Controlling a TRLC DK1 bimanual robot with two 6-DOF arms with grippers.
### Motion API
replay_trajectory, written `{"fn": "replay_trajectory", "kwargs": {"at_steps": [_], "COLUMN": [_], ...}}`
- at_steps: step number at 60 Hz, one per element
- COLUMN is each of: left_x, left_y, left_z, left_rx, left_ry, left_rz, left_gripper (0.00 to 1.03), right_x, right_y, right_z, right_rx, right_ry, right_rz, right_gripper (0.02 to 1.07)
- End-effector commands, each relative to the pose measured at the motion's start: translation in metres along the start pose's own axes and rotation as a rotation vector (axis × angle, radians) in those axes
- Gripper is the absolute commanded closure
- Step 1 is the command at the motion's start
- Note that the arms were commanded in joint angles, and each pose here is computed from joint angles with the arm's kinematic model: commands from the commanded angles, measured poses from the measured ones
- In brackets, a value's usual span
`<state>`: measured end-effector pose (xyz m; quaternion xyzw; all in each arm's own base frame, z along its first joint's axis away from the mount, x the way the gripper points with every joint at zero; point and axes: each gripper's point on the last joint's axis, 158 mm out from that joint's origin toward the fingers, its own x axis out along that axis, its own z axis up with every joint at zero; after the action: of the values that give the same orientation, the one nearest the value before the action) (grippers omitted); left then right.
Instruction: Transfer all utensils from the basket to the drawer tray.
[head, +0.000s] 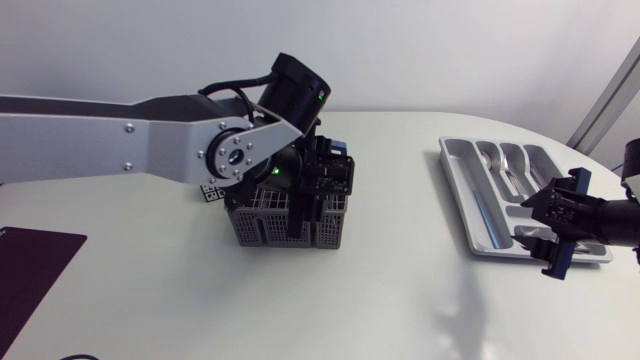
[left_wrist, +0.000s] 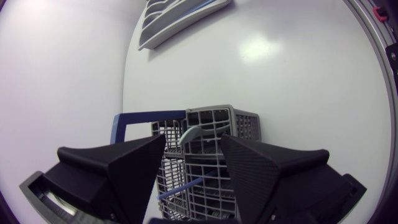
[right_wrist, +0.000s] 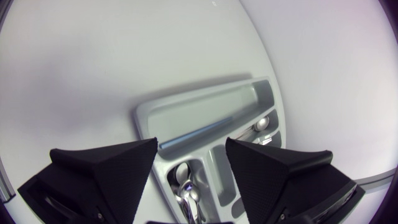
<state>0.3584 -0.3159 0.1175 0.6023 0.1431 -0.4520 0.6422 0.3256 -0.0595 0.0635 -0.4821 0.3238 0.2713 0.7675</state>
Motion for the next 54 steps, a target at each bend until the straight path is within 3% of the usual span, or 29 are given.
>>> {"fn": "replay_trajectory", "kwargs": {"at_steps": [1, 16, 30, 54], "left_x": [0.009, 0.022, 0.029, 0.044], "left_y": [0.006, 0.014, 0.020, 0.011], "left_z": [0.001, -0.001, -0.008, -0.018], "left_rx": [0.051, 0.072, 0.086, 0.136], "left_ry": [0.013, 0.033, 0.054, 0.077], "left_rz": [0.005, -0.007, -0.027, -0.072], "left_gripper": [0.41, 0.44, 0.49, 0.80], "right_x": [-0.003, -0.019, -0.032, -0.032], "right_y": [0.018, 0.039, 0.071, 0.101], "right_z": [0.020, 0.090, 0.139, 0.166], "right_rx": [0.065, 0.239, 0.323, 0.320], "right_ry": [-0.038, -0.191, -0.293, -0.343], "right_rz": [0.032, 0.109, 0.219, 0.301], "right_gripper": [0.20, 0.16, 0.15, 0.15]}}
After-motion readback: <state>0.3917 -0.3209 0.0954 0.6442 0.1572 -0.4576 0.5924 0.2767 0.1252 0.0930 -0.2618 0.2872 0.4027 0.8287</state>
